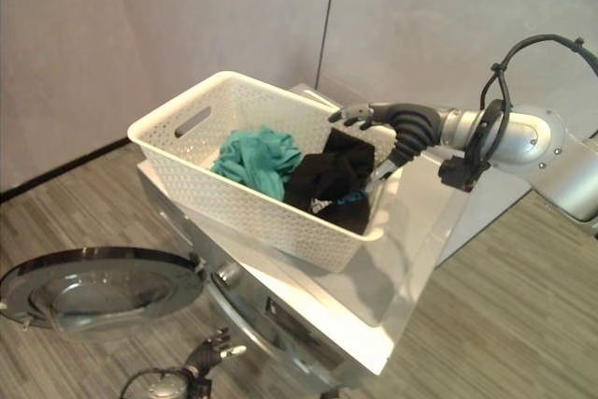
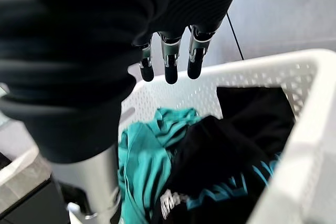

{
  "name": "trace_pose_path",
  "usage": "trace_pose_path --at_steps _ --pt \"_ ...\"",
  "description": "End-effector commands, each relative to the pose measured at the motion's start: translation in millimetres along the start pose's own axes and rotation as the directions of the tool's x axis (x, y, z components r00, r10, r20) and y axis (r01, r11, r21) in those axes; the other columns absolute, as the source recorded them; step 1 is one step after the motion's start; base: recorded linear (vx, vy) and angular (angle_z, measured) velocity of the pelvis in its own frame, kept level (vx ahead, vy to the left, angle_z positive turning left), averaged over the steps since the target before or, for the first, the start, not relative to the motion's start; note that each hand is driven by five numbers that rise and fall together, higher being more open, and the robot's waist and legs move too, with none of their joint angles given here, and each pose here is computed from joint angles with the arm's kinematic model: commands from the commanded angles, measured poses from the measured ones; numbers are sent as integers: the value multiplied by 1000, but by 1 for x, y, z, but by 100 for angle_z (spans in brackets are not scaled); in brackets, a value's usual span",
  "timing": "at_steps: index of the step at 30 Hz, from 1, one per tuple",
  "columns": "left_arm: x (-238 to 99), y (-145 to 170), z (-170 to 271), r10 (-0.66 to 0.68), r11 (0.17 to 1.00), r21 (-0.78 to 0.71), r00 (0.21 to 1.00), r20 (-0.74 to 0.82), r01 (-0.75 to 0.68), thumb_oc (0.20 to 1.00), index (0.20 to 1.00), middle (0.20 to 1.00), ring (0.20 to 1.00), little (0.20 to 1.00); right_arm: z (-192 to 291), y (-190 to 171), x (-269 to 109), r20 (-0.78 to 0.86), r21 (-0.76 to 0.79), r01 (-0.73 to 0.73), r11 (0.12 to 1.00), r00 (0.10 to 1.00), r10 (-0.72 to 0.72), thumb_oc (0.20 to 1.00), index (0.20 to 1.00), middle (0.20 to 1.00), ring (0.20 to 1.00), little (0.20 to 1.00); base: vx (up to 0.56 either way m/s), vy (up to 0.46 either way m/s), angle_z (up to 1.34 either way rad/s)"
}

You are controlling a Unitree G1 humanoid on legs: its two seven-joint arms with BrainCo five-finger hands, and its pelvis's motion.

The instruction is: Grab the laundry basket,head to the washer,open it,put in the laundry and shut it.

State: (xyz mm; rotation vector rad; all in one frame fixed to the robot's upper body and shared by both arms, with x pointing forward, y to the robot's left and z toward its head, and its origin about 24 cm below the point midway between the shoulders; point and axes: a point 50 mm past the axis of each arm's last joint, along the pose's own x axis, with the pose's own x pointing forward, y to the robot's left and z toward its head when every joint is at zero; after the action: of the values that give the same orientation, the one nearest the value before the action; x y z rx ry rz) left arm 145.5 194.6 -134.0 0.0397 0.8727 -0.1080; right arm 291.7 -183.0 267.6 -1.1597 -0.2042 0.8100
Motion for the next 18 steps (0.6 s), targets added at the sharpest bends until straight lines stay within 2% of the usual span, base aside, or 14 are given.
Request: trace_pose_path --at_steps 1,9,18 --pt "9 -12 35 -84 995 65 989 118 77 1000 1000 1000 1000 1000 -2 -14 -14 -70 -66 27 997 997 -31 1000 1000 1000 1000 1000 0 0 0" --pt "8 -17 56 -125 990 82 972 199 111 1000 1000 1000 1000 1000 -3 -6 2 -58 -74 -5 997 998 0 1000 1000 1000 1000 1000 -15 -3 1" --pt "5 -10 59 -128 987 119 970 207 105 1000 1000 1000 1000 1000 -28 0 6 -167 -91 -22 996 986 6 1000 1000 1000 1000 1000 -22 -13 12"
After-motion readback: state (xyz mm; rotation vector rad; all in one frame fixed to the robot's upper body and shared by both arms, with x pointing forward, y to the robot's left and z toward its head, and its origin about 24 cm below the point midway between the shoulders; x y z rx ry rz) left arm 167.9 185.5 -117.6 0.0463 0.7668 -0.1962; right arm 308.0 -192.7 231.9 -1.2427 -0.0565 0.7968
